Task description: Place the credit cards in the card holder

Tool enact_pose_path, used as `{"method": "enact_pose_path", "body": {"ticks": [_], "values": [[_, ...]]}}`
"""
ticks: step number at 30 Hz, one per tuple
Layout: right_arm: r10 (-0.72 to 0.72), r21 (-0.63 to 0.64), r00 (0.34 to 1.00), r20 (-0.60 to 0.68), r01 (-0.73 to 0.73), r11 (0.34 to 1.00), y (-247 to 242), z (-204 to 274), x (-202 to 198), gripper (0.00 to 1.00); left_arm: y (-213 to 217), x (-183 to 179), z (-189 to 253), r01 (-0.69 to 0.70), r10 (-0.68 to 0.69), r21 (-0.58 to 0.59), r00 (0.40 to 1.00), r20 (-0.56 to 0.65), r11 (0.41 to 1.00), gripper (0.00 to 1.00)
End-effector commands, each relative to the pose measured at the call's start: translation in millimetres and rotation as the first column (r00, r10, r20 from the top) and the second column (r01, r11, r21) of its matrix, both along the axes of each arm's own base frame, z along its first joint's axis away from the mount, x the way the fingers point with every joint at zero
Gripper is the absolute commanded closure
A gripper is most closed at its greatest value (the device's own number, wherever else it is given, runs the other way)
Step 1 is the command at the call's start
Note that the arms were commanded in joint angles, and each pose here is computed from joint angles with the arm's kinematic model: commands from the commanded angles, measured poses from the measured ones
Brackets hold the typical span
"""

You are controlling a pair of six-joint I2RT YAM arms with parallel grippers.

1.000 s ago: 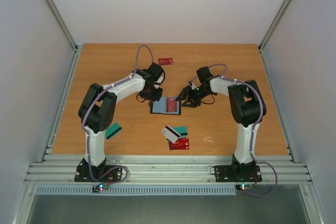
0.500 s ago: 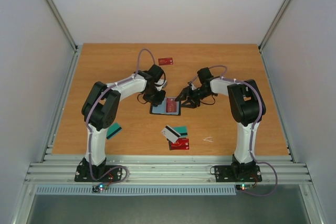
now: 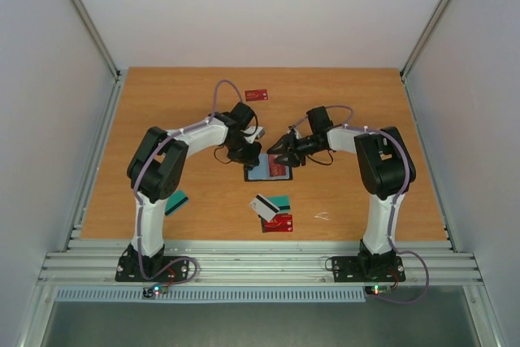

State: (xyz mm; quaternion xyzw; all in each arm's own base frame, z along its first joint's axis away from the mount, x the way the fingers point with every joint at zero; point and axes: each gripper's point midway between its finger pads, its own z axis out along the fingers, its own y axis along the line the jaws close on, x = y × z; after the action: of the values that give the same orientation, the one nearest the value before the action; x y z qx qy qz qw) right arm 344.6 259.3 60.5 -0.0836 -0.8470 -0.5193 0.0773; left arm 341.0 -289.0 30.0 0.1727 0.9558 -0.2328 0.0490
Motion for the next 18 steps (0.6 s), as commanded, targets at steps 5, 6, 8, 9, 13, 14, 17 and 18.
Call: {"method": "enact_pose_path", "body": {"ticks": [5, 6, 8, 9, 13, 14, 17, 18], "values": [[0.024, 0.031, 0.996, 0.083, -0.026, 0.999, 2, 38, -4, 0.53, -18, -6, 7, 0.006, -0.008, -0.095, 1.000, -0.018, 0.995, 0.97], [0.032, -0.014, 0.994, 0.105, -0.030, 0.999, -2, 40, -4, 0.53, -18, -7, 8, 0.006, -0.007, -0.097, 1.000, -0.018, 0.995, 0.97], [0.043, -0.120, 0.993, 0.110, -0.030, 0.992, -18, 39, -11, 0.52, -17, -7, 10, 0.005, -0.006, -0.092, 1.000, -0.010, 0.996, 0.97], [0.044, -0.162, 0.991, 0.124, -0.023, 0.986, -26, 39, -11, 0.52, -15, -6, 10, 0.004, -0.005, -0.084, 1.000, -0.005, 0.996, 0.97], [0.016, -0.279, 0.992, 0.126, 0.020, 0.960, -63, 26, -10, 0.51, -2, -6, 6, 0.024, -0.024, -0.005, 0.999, 0.025, 1.000, 0.98], [0.016, -0.306, 0.993, 0.115, 0.021, 0.952, -69, 20, -12, 0.51, -1, -7, 5, 0.031, -0.031, 0.001, 0.999, 0.026, 1.000, 0.98], [0.027, -0.326, 0.997, 0.077, 0.000, 0.945, -74, 4, -19, 0.50, -2, -10, 3, 0.050, -0.050, -0.004, 0.999, 0.018, 0.999, 0.99], [0.027, -0.324, 0.997, 0.069, -0.003, 0.946, -74, 0, -21, 0.50, -3, -13, 2, 0.063, -0.063, -0.006, 0.998, 0.015, 0.998, 0.99]]}}
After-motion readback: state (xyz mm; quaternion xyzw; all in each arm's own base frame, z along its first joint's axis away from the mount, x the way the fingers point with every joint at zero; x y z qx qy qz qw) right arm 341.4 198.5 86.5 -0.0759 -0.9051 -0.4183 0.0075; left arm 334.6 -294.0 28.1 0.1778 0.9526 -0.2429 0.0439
